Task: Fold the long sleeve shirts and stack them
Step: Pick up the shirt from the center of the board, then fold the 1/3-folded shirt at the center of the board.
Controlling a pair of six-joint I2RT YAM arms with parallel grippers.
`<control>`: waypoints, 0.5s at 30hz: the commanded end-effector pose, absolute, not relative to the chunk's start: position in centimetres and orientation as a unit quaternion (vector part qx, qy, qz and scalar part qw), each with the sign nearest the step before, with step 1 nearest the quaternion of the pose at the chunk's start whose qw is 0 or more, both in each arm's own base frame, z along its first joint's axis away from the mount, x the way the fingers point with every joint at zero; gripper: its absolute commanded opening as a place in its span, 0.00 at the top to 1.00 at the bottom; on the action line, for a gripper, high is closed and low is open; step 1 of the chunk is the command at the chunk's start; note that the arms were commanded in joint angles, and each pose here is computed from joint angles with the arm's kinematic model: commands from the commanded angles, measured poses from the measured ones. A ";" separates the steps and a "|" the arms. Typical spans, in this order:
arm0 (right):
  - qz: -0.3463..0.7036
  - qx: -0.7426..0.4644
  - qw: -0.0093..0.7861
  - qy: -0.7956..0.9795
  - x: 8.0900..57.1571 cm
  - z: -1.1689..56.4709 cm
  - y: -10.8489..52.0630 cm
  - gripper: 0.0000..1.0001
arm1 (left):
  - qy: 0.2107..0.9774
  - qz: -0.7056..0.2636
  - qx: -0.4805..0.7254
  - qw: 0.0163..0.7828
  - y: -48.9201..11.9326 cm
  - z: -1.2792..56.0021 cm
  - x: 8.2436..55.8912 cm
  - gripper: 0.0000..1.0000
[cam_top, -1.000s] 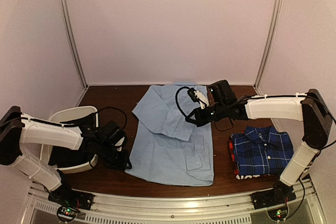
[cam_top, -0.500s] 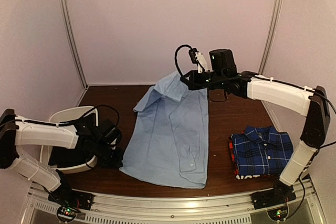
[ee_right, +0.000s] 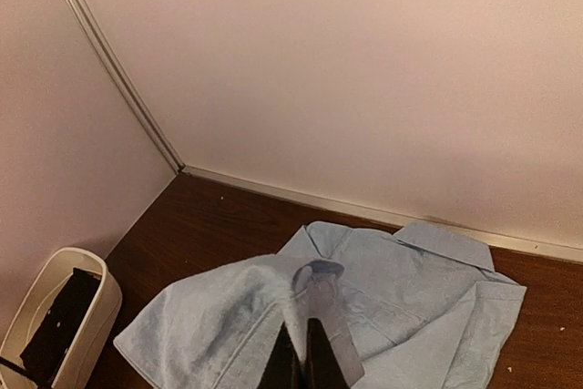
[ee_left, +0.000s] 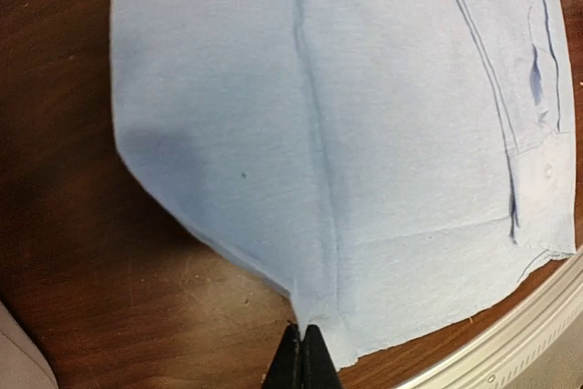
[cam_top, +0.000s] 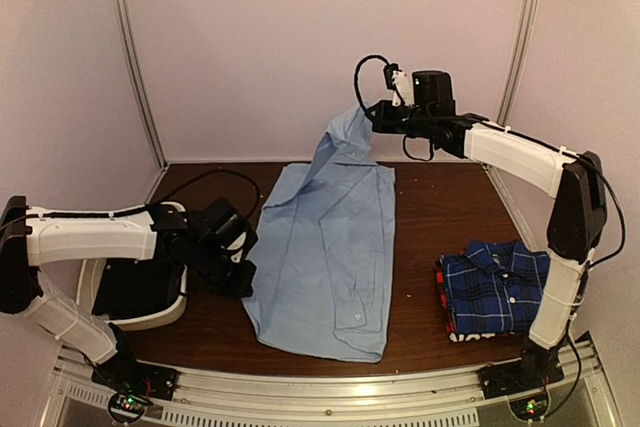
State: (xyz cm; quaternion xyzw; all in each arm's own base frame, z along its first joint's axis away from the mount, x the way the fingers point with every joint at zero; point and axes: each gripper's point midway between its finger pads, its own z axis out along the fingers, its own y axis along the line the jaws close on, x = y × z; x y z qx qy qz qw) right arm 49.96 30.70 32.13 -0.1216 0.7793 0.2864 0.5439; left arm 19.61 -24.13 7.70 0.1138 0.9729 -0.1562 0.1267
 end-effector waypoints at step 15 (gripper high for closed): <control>0.220 -0.030 0.646 0.730 51.4 40.4 17.3 1.00 | 0.923 -0.215 0.303 0.100 -33.4 10.3 17.1 1.00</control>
